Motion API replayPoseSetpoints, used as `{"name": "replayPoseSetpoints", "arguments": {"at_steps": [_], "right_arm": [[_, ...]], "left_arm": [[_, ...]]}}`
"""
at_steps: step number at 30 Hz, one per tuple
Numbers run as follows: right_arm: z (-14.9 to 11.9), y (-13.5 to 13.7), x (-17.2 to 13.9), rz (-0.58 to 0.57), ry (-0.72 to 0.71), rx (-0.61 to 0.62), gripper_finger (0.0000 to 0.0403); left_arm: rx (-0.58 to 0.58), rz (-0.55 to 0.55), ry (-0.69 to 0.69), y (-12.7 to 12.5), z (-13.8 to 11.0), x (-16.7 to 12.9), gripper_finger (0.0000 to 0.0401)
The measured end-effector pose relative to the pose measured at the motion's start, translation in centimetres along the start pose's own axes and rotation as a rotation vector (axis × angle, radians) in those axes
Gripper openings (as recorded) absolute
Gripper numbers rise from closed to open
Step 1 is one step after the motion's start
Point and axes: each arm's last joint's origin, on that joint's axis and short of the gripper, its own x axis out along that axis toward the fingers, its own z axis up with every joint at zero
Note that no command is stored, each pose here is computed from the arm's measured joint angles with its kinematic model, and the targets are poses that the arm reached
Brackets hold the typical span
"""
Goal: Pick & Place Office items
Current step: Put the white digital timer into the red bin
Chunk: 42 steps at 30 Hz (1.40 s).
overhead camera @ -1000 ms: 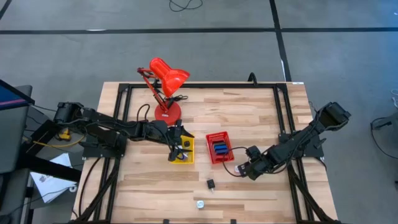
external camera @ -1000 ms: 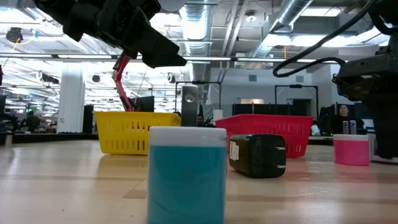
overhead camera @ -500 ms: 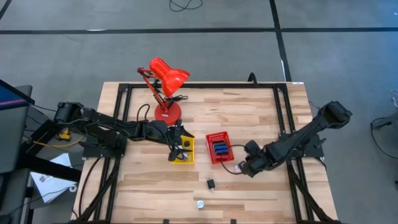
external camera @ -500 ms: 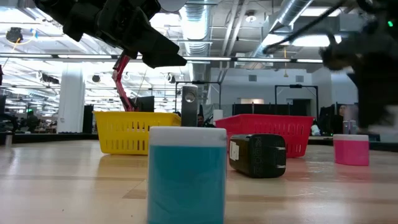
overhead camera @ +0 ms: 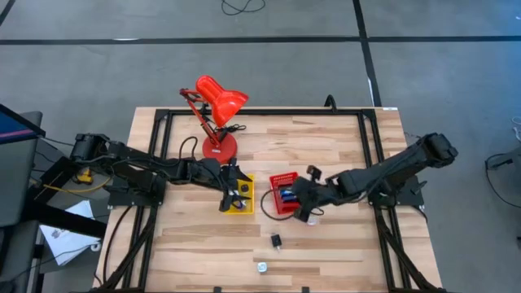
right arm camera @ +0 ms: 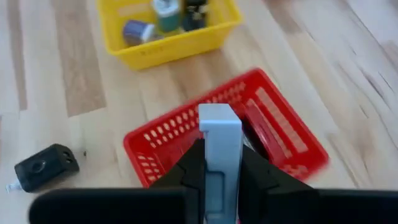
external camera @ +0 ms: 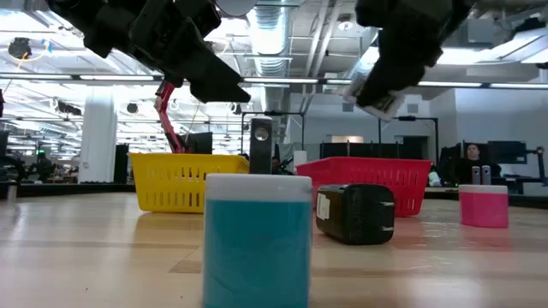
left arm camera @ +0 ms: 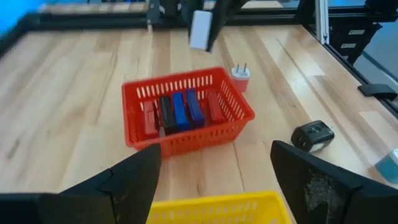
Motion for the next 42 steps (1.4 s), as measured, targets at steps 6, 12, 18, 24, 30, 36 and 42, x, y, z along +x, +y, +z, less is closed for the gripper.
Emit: {"name": "replayPoseSetpoints", "arguments": {"at_steps": [6,12,18,24,30,36,42], "right_arm": [[-0.2,1.3,2.7,0.076,0.021,-0.112,0.0044],[-0.9,2.4,4.5,0.132,0.048,-0.174,0.0044],[-0.8,2.5,5.0,0.170,0.054,-0.178,0.0044],[-0.6,2.4,5.0,0.176,0.047,-0.217,0.0044],[-0.7,2.4,6.0,0.239,0.071,-0.237,0.0044],[-1.0,2.1,6.7,0.273,0.117,-0.284,0.0045],[-1.2,1.7,6.5,0.287,0.157,-0.360,0.0049]], "left_arm": [[-0.029,0.000,0.030,0.0,-0.3,0.0,0.0297],[-0.029,0.000,0.034,0.0,-0.3,0.0,0.0297],[-0.032,0.001,0.029,0.0,-0.3,0.0,0.0297],[-0.033,0.001,0.029,0.0,-0.3,0.0,0.0297],[-0.033,0.001,0.029,0.0,-0.3,0.0,0.0297],[-0.033,0.001,0.028,0.0,-0.3,0.0,0.0297],[-0.033,0.001,0.028,0.0,-0.3,0.0,0.0297]]}}
